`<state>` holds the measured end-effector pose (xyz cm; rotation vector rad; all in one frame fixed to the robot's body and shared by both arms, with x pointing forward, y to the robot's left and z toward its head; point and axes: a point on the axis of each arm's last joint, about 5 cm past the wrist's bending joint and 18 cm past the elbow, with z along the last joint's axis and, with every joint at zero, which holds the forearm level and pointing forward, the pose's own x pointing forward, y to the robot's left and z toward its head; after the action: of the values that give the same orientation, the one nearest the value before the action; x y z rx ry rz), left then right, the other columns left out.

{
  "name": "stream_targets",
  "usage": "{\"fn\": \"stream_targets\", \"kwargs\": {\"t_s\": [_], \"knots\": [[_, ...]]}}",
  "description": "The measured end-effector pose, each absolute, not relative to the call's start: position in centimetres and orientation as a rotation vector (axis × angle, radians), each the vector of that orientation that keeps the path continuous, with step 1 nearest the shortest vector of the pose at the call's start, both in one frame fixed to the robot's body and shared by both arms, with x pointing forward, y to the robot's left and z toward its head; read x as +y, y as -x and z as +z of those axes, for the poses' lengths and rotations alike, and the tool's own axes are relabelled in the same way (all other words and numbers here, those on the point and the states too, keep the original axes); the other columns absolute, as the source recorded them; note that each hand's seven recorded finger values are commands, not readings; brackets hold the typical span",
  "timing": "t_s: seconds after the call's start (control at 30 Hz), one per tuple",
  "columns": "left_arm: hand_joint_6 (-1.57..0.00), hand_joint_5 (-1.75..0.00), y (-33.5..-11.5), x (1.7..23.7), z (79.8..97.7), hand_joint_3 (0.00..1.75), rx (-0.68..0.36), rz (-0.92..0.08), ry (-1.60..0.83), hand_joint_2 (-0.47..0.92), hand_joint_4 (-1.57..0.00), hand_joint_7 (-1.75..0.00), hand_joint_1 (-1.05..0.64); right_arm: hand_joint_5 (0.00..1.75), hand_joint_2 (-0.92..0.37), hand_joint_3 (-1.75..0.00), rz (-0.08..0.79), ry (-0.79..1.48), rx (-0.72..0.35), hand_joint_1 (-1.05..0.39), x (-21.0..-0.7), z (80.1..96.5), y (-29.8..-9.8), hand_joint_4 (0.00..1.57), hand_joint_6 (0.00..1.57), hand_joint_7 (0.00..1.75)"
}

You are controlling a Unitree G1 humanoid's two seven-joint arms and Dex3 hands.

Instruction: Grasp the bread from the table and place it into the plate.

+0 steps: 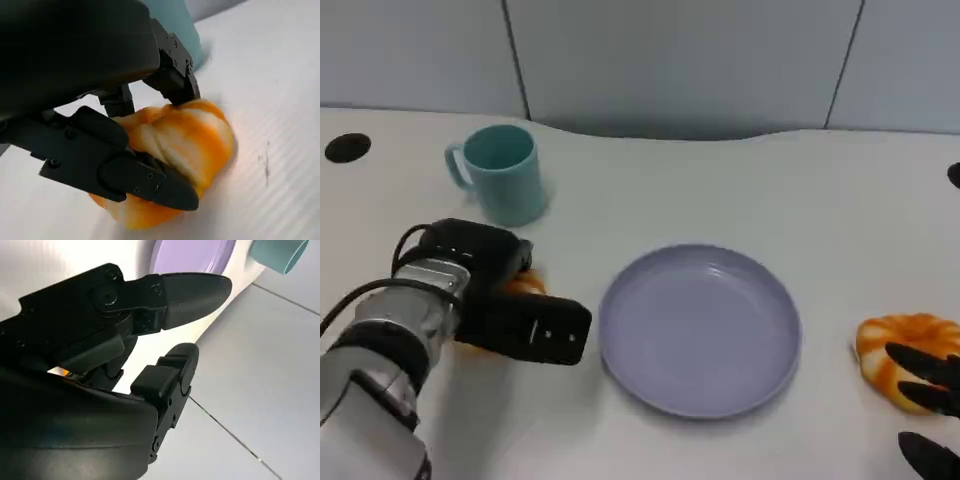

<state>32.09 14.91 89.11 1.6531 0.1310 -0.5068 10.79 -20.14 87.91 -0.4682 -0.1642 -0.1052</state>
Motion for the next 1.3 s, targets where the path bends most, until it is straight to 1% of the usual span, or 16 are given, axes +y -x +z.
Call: {"fn": "stream_targets", "kwargs": {"t_s": [0.03,0.07,0.13,0.17,0.2,0.23,0.27,0.33,0.43,0.53,0.67,0.73,0.9,1.03,1.13,1.3], "knots": [[-0.59,-1.70,-32.1,14.9,89.1,0.17,0.127,-0.493,-1.637,0.92,-0.55,-1.13,-0.35,0.00,-0.92,-0.40,-0.105,0.469,-0.165,-0.36,-20.1,87.9,-10.8,0.89,0.75,0.00],[-0.58,-1.72,-32.1,15.0,89.1,0.17,0.125,-0.479,-1.600,0.92,-0.55,-1.14,-0.34,0.00,-0.92,-0.40,-0.105,0.469,-0.166,-0.36,-20.1,87.9,-10.8,0.89,0.75,0.00],[-0.57,-1.74,-32.0,15.3,89.2,0.15,0.121,-0.444,-1.489,0.92,-0.56,-1.08,-0.31,0.01,-0.92,-0.39,-0.104,0.468,-0.166,-0.35,-20.1,87.9,-10.9,0.89,0.75,0.00],[-0.50,-1.74,-32.0,15.5,89.2,0.15,0.121,-0.426,-1.436,0.91,-0.63,-1.47,-0.24,0.01,-0.92,-0.39,-0.104,0.467,-0.167,-0.35,-20.1,87.8,-11.0,0.90,0.75,0.00],[-0.47,-1.74,-32.1,15.7,89.3,0.15,0.118,-0.409,-1.383,0.91,-0.65,-1.61,-0.22,0.01,-0.92,-0.39,-0.103,0.467,-0.169,-0.35,-20.1,87.8,-11.0,0.90,0.75,0.00],[-0.49,-1.75,-32.1,15.9,89.5,0.15,0.106,-0.396,-1.334,0.90,-0.68,-1.69,-0.20,0.01,-0.92,-0.39,-0.102,0.467,-0.172,-0.35,-20.1,87.8,-11.0,0.90,0.75,0.00],[-0.56,-1.75,-32.2,16.1,89.7,0.15,0.093,-0.383,-1.295,0.90,-0.73,-1.72,-0.19,0.01,-0.92,-0.39,-0.102,0.466,-0.176,-0.35,-20.1,87.8,-11.1,0.90,0.75,0.00],[-0.62,-1.75,-32.3,16.6,90.2,0.14,0.056,-0.366,-1.223,0.88,-0.77,-1.74,-0.21,0.01,-0.92,-0.39,-0.100,0.467,-0.180,-0.35,-20.1,87.8,-11.2,0.90,0.75,0.00],[-0.62,-1.75,-32.4,17.7,91.0,0.12,0.017,-0.364,-1.115,0.85,-0.79,-1.75,-0.24,0.01,-0.92,-0.38,-0.102,0.469,-0.174,-0.36,-20.1,87.7,-11.2,0.90,0.76,0.00],[-0.62,-1.75,-32.2,18.7,91.3,0.11,-0.004,-0.371,-1.054,0.85,-0.80,-1.75,-0.26,0.01,-0.92,-0.37,-0.103,0.469,-0.173,-0.36,-20.1,87.6,-11.3,0.91,0.76,0.01],[-0.60,-1.75,-32.2,19.4,92.1,0.11,-0.053,-0.397,-0.990,0.86,-0.79,-1.75,-0.24,0.02,-0.92,-0.37,-0.107,0.467,-0.172,-0.37,-20.2,87.5,-11.5,0.93,0.77,0.01],[-0.59,-1.75,-32.4,19.2,92.7,0.11,-0.090,-0.422,-0.961,0.87,-0.78,-1.75,-0.25,0.02,-0.92,-0.37,-0.108,0.469,-0.175,-0.38,-20.1,87.5,-11.6,0.93,0.77,0.01],[-0.55,-1.75,-32.6,17.8,93.7,0.10,-0.179,-0.535,-0.917,0.88,-0.75,-1.75,-0.26,0.02,-0.92,-0.37,-0.109,0.472,-0.169,-0.38,-20.1,87.5,-11.6,0.93,0.77,0.01],[-0.51,-1.75,-32.7,16.4,94.1,0.09,-0.240,-0.617,-0.903,0.90,-0.73,-1.75,-0.22,0.02,-0.92,-0.36,-0.116,0.462,-0.155,-0.38,-19.9,87.4,-11.7,0.93,0.78,0.01],[-0.52,-1.75,-32.8,14.9,94.7,0.09,-0.295,-0.690,-0.896,0.91,-0.73,-1.75,-0.26,0.02,-0.92,-0.35,-0.118,0.457,-0.154,-0.37,-19.8,87.4,-11.7,0.93,0.78,0.01],[-0.55,-1.75,-32.8,12.1,95.3,0.08,-0.365,-0.786,-0.875,0.90,-0.79,-1.75,-0.22,0.02,-0.92,-0.36,-0.117,0.458,-0.156,-0.37,-19.9,87.3,-11.7,0.93,0.77,0.00]]}}
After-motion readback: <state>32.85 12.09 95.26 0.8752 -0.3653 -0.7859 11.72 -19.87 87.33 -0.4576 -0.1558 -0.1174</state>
